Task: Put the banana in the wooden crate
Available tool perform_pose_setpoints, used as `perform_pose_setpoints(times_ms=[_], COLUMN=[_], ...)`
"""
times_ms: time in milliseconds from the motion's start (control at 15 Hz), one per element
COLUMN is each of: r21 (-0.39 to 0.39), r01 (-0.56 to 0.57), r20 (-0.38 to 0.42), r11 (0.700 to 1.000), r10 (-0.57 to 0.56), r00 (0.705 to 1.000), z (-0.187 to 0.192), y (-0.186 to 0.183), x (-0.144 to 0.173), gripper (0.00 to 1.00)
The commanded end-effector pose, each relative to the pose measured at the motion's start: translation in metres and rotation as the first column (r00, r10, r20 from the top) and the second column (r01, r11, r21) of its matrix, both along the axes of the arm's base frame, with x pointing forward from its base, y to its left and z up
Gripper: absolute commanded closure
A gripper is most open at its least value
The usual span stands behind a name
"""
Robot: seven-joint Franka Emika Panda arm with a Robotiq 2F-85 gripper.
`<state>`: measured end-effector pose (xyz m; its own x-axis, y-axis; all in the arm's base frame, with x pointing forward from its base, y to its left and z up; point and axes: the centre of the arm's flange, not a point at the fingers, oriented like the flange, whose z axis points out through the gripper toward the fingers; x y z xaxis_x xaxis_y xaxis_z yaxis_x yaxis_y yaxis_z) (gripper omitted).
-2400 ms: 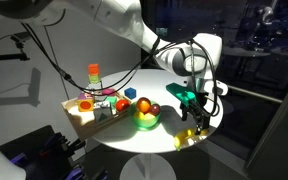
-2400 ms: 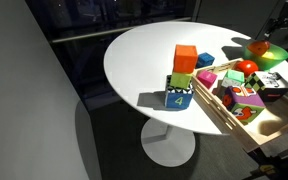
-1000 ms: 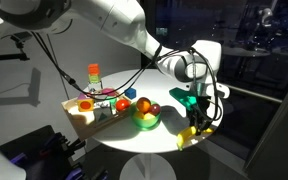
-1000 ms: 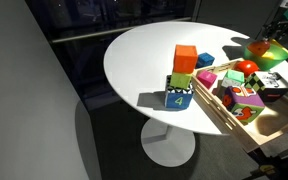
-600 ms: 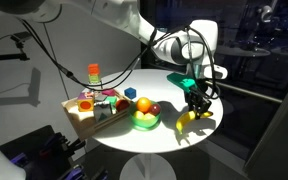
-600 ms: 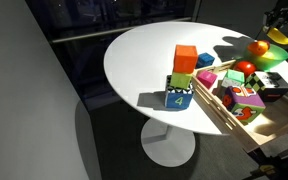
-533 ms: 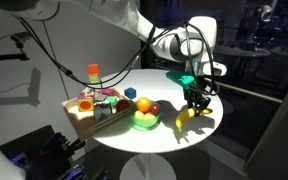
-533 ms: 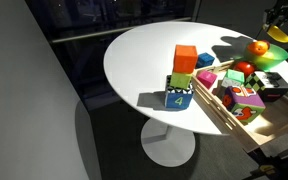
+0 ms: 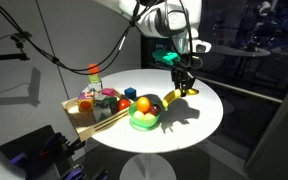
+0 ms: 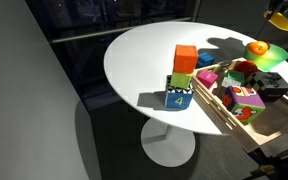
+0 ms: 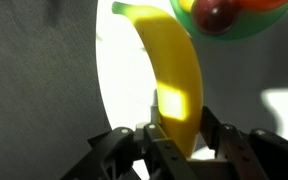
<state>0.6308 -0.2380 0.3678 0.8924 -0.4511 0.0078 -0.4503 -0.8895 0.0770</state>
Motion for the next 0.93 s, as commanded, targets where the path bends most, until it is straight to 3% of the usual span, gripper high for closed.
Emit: perform_pose_setpoints(times_ms=[0,867], r21=[0.034,0.096], r01=[0.01,0.018], r20=[-0.006,-0.066], r11=[0.999,0.995], r10=[-0.009,-0.012], r00=[1.0,0.998], z=[0.024,0.045], y=[0.034,0.12], x=[-0.033,-0.119], gripper=[0.83,0.83])
